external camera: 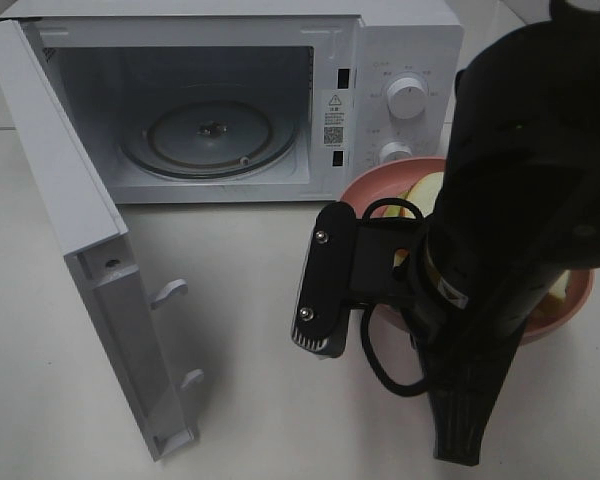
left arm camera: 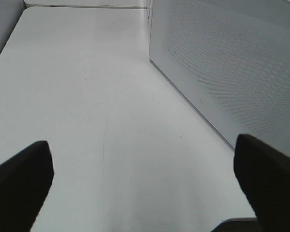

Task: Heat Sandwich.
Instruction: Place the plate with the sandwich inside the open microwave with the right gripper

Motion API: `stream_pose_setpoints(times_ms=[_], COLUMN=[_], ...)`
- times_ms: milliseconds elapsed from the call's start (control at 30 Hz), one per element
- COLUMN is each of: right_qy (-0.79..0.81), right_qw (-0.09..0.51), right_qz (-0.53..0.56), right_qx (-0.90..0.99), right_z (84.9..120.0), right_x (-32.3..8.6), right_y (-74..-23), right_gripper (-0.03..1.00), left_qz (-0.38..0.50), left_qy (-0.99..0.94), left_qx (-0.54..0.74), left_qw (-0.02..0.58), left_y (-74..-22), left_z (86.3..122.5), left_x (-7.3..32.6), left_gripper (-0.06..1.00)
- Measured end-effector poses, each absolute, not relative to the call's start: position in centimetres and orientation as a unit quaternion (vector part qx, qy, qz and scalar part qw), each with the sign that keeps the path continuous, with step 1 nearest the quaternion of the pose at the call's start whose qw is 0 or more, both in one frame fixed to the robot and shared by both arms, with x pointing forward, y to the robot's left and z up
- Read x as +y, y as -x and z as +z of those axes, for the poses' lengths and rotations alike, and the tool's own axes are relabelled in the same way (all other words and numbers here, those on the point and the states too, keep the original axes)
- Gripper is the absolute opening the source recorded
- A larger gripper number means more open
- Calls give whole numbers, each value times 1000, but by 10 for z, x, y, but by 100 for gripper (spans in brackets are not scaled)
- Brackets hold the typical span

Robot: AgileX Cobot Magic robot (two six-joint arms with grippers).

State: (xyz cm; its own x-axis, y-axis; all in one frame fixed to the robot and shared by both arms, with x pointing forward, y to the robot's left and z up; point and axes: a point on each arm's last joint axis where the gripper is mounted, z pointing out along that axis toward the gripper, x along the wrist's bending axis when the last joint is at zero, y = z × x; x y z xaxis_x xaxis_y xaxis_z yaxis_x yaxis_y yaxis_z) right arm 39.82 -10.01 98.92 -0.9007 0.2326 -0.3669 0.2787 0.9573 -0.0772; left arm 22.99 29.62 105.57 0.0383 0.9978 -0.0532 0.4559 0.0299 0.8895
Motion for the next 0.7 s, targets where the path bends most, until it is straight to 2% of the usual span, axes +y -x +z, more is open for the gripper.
stream_pose_setpoints(times_ms=[700], right_qy=[72], right_qw=[194], right_qz=[-25], right_qx=[978], right_z=[989], right_x=[-86], right_y=[-403], right_gripper=[3], left_qz=[346], left_qy=[-605], left_qx=[601], left_qw=[392], left_y=[-230], left_z=[1056], left_x=[296], left_gripper=[96])
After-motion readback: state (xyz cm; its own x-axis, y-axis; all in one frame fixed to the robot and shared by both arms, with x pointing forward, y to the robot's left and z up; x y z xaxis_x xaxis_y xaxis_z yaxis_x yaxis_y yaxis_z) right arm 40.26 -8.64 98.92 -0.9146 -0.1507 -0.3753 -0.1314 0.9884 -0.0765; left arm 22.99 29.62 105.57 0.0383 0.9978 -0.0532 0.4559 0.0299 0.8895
